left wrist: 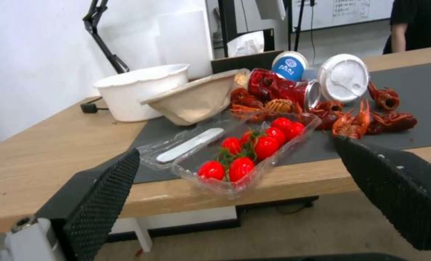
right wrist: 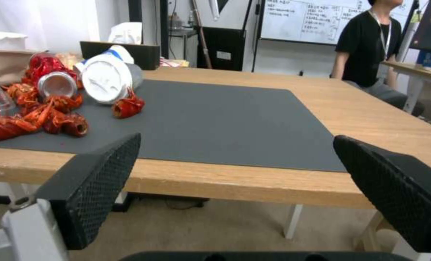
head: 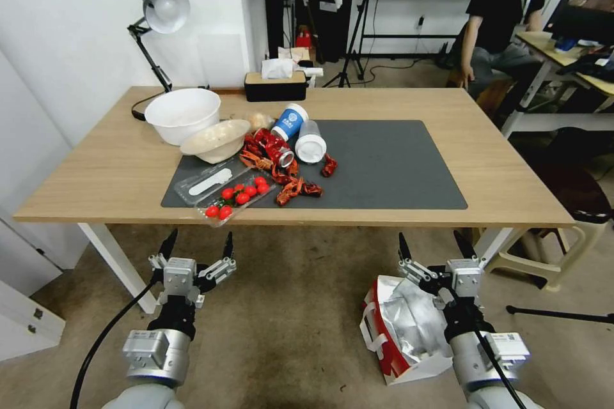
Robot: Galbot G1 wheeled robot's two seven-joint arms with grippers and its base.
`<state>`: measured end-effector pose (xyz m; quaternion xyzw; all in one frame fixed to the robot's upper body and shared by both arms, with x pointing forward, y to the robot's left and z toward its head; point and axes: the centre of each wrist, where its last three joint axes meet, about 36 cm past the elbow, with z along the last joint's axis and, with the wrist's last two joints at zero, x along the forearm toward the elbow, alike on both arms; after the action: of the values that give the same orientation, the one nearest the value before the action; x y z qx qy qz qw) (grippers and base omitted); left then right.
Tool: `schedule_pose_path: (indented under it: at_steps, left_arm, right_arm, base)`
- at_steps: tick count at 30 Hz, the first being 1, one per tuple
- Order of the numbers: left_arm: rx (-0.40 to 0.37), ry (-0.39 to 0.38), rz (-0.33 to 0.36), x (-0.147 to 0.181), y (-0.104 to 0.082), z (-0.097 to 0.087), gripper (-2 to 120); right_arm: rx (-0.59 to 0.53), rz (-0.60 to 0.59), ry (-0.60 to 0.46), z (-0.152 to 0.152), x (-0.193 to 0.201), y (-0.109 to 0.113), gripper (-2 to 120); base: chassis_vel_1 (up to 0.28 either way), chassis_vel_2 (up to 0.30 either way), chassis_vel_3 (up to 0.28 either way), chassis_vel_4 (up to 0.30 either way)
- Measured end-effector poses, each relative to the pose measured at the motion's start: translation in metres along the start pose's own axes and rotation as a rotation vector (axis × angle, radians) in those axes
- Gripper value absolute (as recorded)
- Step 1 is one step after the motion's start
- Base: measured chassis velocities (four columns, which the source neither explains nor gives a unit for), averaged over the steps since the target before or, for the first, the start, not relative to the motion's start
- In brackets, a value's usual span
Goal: Pick up the food delivery bag from the floor and place it on the table.
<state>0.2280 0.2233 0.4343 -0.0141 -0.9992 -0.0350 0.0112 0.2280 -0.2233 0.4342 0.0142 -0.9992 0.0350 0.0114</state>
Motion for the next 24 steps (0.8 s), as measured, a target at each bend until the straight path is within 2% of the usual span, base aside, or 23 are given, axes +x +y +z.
schedule_pose_path:
  at_steps: [21,24]
  left_arm:
    - [0.004,0.005,0.000,0.0000,0.0001,0.0000,100]
    - [0.039,0.032,-0.001,0.0000,0.0003,-0.0042,100]
  right_arm:
    - [-0.001,-0.004,0.008,-0.0007,0.0008,0.0001,100]
    - [-0.007,-0.032,0.046,-0.0072,0.0050,-0.0003,100]
  base:
    - [0.000,0.000,0.000,0.000]
    - [0.000,0.000,0.000,0.000]
